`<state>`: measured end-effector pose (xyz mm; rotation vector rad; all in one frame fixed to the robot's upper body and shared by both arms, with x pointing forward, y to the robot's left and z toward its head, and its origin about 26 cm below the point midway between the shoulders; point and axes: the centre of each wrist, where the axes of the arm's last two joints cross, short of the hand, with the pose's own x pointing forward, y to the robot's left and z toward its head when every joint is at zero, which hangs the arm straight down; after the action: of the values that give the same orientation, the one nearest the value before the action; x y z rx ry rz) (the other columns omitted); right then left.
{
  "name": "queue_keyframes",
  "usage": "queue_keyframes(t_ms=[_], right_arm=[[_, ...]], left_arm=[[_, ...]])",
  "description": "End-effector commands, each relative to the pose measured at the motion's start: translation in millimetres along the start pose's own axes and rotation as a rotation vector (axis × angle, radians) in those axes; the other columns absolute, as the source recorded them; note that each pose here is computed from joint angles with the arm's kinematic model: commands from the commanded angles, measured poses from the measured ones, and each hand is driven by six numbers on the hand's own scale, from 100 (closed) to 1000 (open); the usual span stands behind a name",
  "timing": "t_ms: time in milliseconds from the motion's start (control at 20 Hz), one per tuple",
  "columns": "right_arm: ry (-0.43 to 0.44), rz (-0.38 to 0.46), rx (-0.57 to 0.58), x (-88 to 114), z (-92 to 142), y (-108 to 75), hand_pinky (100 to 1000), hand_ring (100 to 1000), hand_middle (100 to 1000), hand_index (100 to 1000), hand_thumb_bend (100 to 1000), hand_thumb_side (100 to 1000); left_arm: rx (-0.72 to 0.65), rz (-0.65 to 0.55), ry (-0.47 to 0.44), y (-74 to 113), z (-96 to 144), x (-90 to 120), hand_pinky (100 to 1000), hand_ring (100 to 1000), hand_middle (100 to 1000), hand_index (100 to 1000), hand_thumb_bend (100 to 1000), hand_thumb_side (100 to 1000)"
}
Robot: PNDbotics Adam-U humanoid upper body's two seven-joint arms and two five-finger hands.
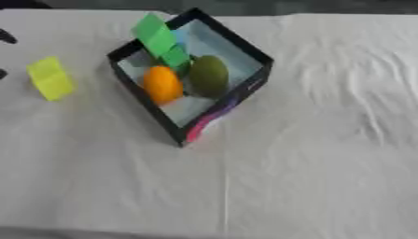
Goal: Pick up objects on the table and place them in the box.
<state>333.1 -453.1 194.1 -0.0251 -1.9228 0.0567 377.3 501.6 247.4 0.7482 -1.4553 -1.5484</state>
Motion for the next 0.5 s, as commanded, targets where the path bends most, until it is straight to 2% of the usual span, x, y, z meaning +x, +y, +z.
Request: queue_keyframes(t_ms=[50, 500], right_arm=[[-0.025, 0.05, 0.006, 18, -3, -7.4, 1000, 684, 659, 883, 100, 669], [-0.02, 0.05, 0.01, 16, -4, -6.6, 1000, 685, 664, 884, 100, 674]], left_arm=[[-0.19, -0.152, -0.167, 15.8, 1, 5, 1000, 921, 844, 908, 125, 259], [-0.205, -0.158, -0.236, 22.3, -33, 22, 1000, 928, 850, 914, 106, 304]])
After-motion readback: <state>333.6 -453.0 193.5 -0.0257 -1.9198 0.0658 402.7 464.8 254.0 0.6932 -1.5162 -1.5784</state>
